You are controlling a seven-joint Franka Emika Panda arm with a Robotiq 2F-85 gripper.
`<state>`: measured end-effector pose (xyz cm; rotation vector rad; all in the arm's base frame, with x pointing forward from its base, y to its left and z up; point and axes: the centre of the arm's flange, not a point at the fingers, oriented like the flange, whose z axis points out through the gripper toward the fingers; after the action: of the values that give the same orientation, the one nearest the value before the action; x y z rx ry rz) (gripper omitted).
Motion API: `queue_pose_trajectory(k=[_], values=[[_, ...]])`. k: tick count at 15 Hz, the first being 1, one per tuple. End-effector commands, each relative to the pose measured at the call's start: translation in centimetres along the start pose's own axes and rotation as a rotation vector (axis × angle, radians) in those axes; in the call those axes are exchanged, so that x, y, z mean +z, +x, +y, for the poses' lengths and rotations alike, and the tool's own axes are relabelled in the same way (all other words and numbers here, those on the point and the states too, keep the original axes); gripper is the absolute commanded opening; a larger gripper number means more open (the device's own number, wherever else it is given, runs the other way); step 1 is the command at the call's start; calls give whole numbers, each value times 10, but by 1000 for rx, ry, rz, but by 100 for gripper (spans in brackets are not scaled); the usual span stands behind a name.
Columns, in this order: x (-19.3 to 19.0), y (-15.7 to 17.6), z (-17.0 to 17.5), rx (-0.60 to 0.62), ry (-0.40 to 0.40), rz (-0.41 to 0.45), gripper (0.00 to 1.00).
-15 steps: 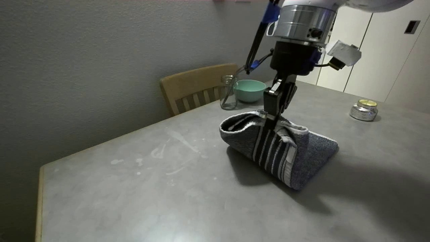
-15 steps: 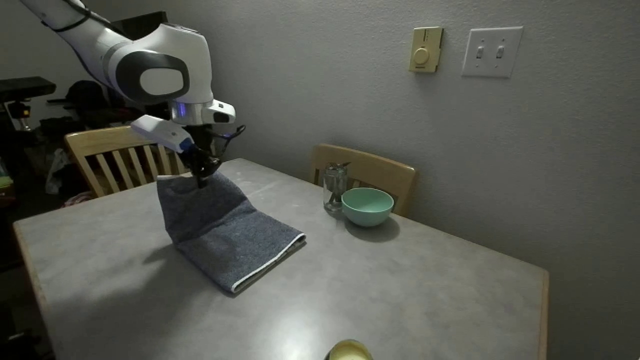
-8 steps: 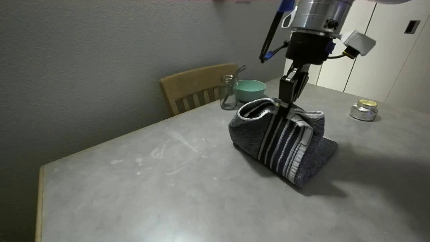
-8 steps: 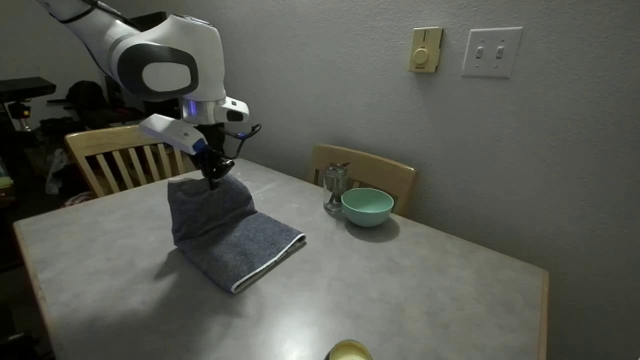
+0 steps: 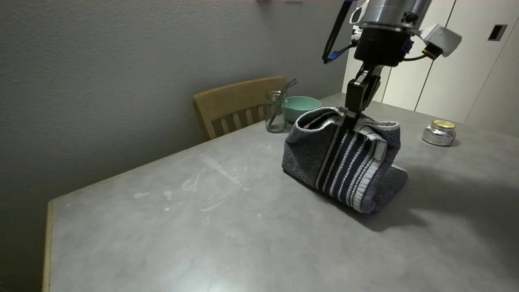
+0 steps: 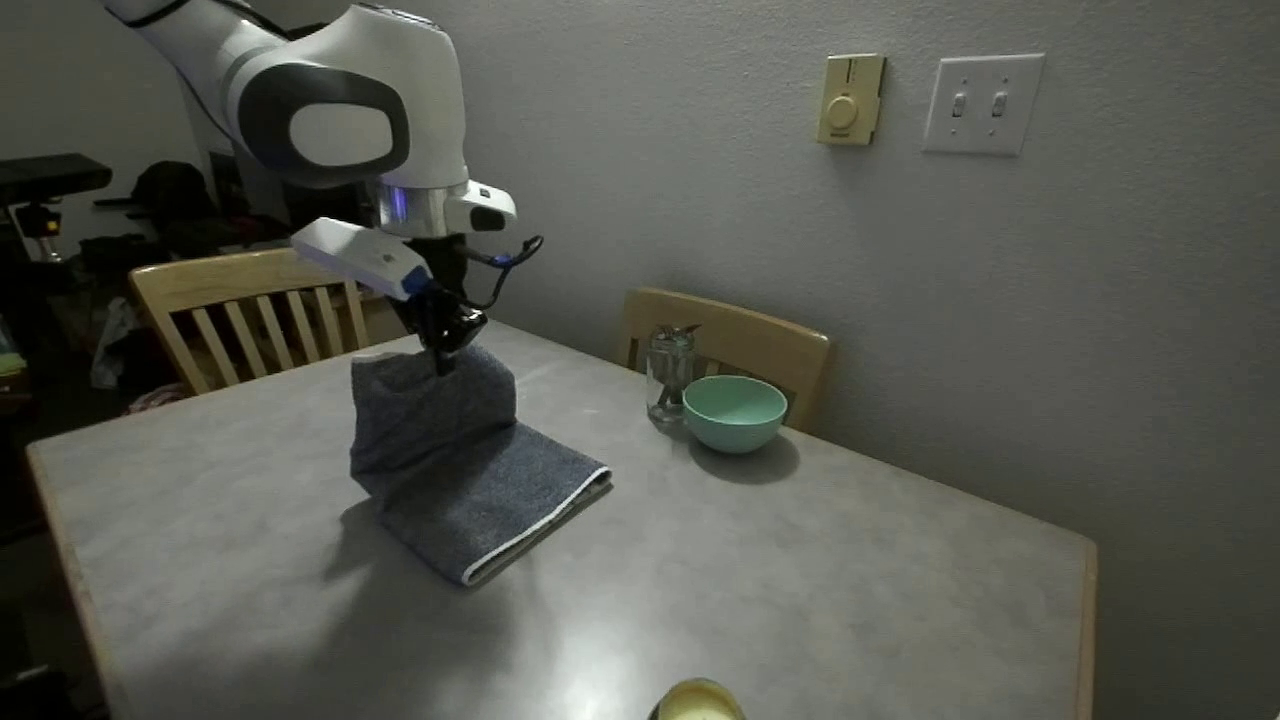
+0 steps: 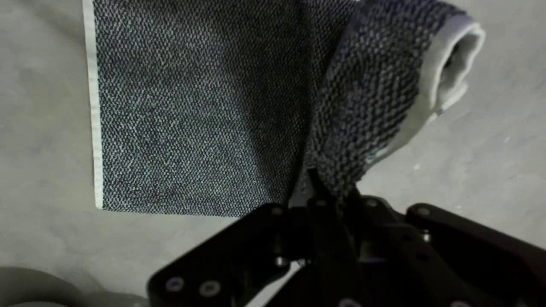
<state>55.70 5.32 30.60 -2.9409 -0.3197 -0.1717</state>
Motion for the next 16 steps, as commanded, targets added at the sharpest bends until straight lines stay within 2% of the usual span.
queue_pose_trajectory(k=[1, 7, 8, 16], values=[[-1, 0, -1, -8, 1, -2, 8], [0, -1, -1, -16, 3, -9, 8], [3, 0, -4, -21, -6, -11, 2], [12, 0, -10, -20, -43, -26, 2]])
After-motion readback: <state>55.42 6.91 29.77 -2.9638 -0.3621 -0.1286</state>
